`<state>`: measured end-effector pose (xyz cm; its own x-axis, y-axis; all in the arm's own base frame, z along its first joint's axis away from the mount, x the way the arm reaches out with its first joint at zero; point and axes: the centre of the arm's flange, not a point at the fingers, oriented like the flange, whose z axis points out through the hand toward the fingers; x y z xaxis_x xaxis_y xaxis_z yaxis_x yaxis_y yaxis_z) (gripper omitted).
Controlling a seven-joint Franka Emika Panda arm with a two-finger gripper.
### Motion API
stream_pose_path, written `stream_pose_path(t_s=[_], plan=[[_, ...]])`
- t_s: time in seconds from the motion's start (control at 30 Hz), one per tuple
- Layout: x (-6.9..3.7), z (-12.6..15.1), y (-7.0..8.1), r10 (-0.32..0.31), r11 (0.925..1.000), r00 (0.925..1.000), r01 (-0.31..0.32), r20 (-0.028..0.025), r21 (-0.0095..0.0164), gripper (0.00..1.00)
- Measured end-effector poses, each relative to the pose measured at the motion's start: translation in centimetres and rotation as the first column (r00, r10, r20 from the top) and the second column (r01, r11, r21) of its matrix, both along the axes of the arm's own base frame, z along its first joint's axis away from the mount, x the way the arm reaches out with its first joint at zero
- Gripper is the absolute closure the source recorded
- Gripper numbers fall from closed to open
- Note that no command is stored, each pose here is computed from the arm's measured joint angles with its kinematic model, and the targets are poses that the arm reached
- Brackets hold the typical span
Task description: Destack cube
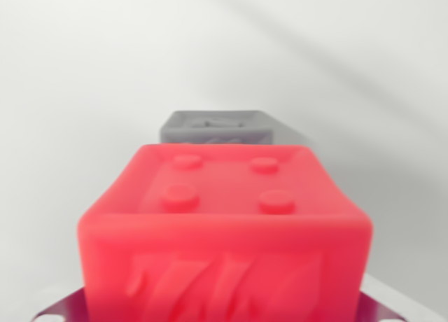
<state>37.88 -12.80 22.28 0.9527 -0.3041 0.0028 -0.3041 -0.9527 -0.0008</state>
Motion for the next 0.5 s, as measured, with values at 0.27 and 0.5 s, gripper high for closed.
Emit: stream_pose_path(t_s=[0.27, 0.5], plan=[[-0.1, 2.4, 0.0, -0.004, 1.0000, 1.0000, 0.004, 0.0023, 0.0015, 1.00], [0.7, 2.7, 0.3, -0.060, 0.9982, 0.9982, 0.060, -0.0006, -0.0009, 1.00]])
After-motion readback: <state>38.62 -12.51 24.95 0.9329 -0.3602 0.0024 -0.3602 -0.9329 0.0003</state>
